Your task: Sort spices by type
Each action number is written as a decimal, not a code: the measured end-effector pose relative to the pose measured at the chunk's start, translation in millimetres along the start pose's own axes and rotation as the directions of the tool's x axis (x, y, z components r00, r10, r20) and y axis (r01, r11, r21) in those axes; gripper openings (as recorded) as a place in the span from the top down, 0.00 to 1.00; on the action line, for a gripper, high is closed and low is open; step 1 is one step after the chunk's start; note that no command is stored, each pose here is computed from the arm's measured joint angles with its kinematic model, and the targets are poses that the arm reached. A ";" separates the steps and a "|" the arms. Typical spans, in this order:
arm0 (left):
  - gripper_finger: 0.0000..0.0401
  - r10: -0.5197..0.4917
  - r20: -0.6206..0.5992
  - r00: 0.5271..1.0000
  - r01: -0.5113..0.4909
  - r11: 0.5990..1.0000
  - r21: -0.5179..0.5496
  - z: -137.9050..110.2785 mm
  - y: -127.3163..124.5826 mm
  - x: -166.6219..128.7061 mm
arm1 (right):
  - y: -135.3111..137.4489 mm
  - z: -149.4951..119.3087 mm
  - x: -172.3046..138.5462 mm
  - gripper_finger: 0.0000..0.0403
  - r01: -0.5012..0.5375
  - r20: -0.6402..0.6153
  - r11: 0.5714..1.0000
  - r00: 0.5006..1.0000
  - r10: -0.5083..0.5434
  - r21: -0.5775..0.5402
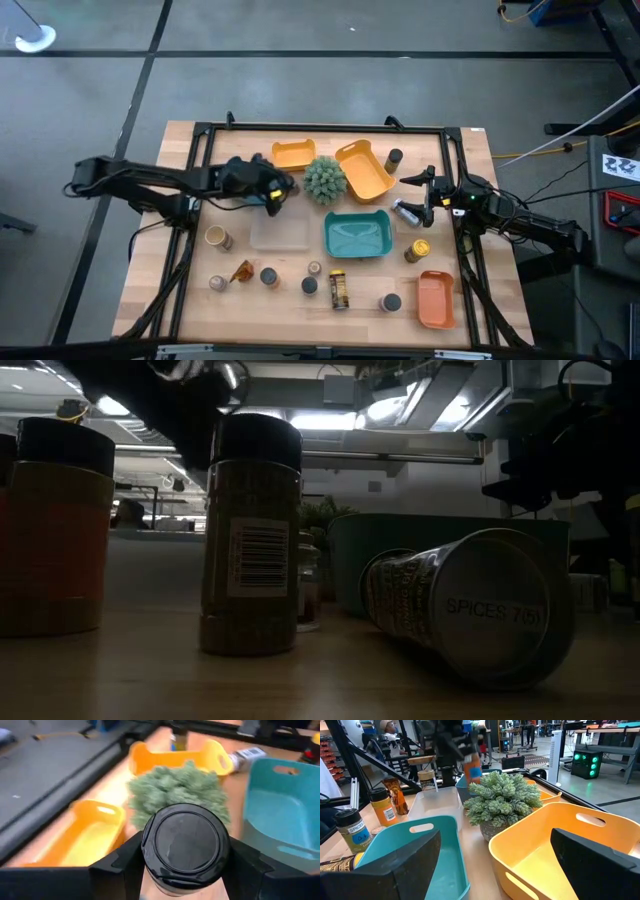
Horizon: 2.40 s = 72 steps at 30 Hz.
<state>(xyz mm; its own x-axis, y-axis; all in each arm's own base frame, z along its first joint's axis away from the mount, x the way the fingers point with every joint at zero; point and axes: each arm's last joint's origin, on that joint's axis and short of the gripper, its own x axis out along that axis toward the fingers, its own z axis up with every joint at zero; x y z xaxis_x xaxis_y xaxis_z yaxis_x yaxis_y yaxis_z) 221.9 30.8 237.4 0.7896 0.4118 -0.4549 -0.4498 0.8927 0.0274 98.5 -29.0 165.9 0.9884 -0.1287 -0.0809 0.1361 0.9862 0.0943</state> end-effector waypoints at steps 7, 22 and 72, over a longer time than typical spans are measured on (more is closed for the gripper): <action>0.52 0.151 0.011 0.988 -0.151 0.988 -0.024 1.5 16.7 -34.9 | 0.0 0.0 0.0 0.07 0.000 0.000 1.000 1.000 0.000 0.000; 0.50 0.240 -0.194 0.951 -0.271 0.950 -0.155 -47.9 22.6 -18.3 | 0.0 0.1 0.0 0.07 0.000 0.001 1.000 1.000 0.000 -0.004; 0.32 0.283 -0.143 0.948 -0.312 0.916 -0.253 -61.5 32.4 11.2 | 0.0 0.1 0.0 0.07 0.000 0.001 1.000 1.000 0.000 -0.004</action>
<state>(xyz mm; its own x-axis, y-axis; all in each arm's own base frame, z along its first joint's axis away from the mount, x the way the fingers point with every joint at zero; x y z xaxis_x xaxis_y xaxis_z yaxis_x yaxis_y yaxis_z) 190.5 53.1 178.4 0.5617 0.6168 -0.5514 -0.7637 0.6429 -0.0588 98.5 -29.0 166.0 0.9885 -0.1288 -0.0796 0.1358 0.9866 0.0902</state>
